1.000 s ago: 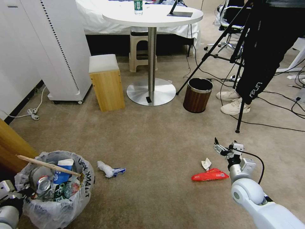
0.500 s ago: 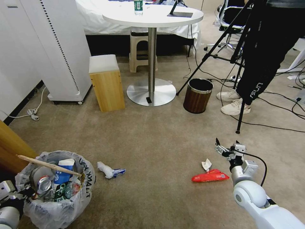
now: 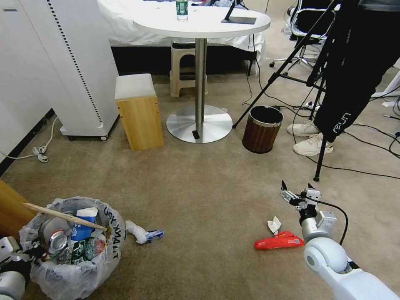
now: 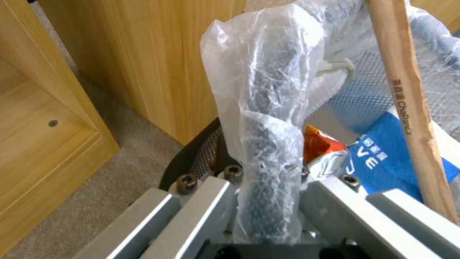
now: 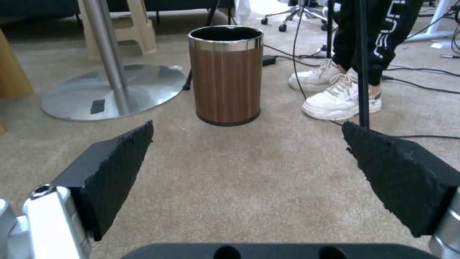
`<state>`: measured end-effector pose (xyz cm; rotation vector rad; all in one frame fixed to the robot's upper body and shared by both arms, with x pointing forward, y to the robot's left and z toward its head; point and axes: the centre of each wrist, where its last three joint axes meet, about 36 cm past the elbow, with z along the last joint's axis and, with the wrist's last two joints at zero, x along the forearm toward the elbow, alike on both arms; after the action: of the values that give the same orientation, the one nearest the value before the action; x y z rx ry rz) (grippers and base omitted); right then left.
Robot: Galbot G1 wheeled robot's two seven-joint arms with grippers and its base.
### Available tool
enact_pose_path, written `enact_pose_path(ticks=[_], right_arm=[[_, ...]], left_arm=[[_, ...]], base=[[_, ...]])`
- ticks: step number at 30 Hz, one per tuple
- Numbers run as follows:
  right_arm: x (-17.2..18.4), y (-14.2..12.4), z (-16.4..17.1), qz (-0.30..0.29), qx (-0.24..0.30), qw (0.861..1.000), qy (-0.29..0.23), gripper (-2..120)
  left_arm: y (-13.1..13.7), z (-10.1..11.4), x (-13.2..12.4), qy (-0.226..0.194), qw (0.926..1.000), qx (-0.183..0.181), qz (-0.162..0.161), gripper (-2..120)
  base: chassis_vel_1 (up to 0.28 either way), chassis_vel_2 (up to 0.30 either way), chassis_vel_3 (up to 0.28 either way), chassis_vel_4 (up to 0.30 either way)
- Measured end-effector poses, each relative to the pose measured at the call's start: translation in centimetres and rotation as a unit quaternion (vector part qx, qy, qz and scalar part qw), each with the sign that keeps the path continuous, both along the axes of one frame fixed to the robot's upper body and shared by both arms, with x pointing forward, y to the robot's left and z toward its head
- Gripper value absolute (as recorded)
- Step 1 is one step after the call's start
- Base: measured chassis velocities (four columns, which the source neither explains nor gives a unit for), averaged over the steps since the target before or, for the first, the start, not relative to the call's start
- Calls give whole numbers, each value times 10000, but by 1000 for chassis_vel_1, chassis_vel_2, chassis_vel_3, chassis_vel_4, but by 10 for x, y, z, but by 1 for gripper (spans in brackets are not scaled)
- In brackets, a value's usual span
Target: Pick up the trash bin and place the garbage on the floor into it.
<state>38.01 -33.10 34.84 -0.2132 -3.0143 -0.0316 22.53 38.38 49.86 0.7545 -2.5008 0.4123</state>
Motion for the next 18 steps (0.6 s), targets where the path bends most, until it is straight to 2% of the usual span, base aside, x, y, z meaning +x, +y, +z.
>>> enact_pose_path(ticks=[18], right_arm=[[1,-4,0,-13,-43,10000,-3,100]], left_arm=[[1,-1,1,15,10000,16,-2,1]], base=[[0,0,0,0]])
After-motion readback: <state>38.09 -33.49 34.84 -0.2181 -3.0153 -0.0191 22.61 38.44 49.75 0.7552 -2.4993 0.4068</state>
